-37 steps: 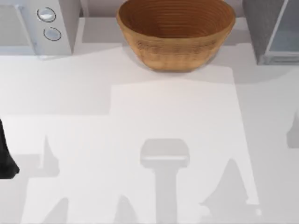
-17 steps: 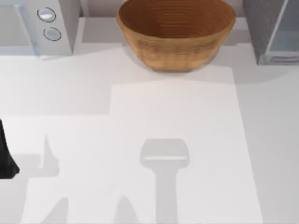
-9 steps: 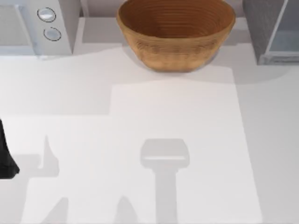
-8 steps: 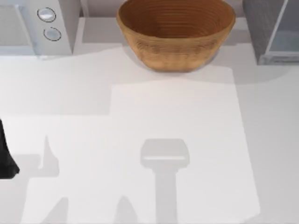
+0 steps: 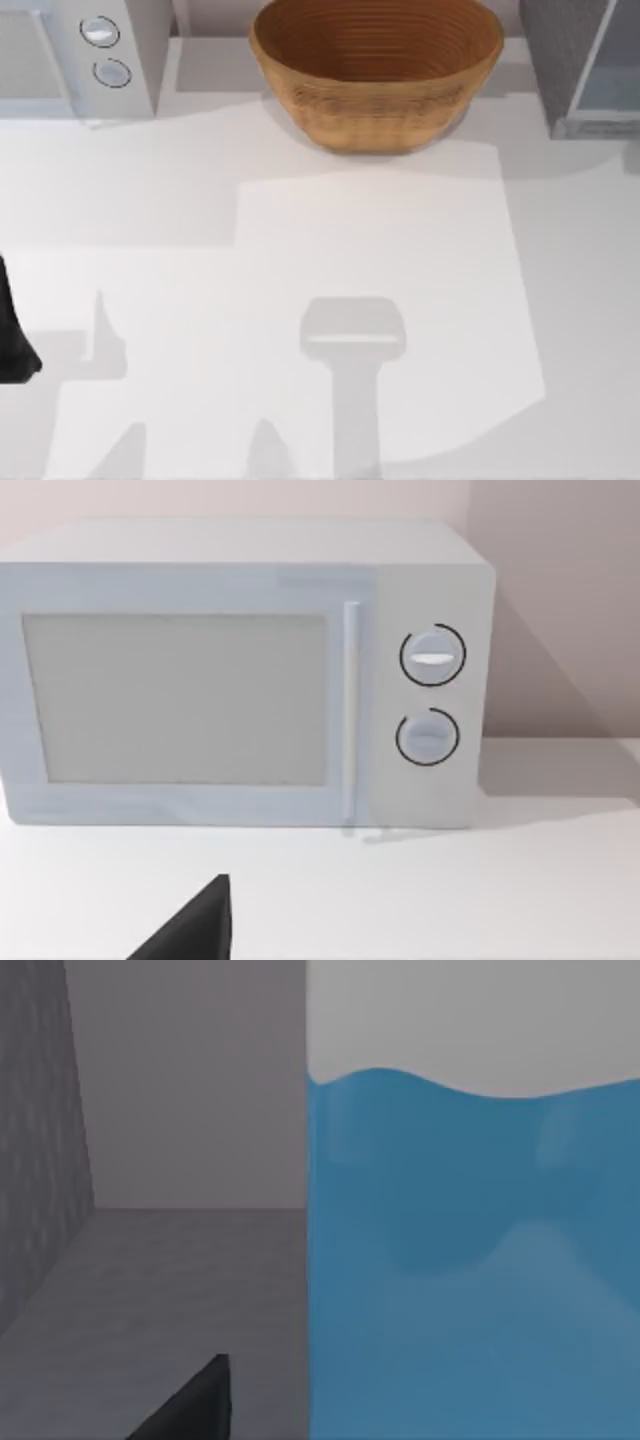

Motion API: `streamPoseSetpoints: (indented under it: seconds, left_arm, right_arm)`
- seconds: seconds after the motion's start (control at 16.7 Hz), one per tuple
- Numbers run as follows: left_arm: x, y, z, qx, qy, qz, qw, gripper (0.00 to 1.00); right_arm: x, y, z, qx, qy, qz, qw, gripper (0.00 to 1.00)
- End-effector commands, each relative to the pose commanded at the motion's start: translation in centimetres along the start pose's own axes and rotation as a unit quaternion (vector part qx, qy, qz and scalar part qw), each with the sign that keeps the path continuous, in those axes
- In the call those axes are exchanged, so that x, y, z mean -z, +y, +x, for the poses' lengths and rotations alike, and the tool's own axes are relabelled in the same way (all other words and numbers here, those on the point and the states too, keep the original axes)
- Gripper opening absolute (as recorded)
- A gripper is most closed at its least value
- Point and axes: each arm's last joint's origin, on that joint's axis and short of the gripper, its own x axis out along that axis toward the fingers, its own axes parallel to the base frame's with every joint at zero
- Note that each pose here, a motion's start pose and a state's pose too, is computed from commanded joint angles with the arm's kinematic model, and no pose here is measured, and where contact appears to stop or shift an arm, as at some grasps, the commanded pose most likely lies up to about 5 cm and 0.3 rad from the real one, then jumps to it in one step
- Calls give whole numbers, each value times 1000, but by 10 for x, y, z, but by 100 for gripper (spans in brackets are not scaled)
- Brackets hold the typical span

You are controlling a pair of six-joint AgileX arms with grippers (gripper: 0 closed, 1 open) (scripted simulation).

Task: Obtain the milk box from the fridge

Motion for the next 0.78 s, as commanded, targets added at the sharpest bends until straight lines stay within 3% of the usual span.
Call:
streamPoseSetpoints:
  seconds: [0.78]
  left_arm:
    - [0, 0, 0, 0, 0, 0, 1000, 100]
  right_arm:
    - [0, 0, 60, 0, 0, 0, 1000, 100]
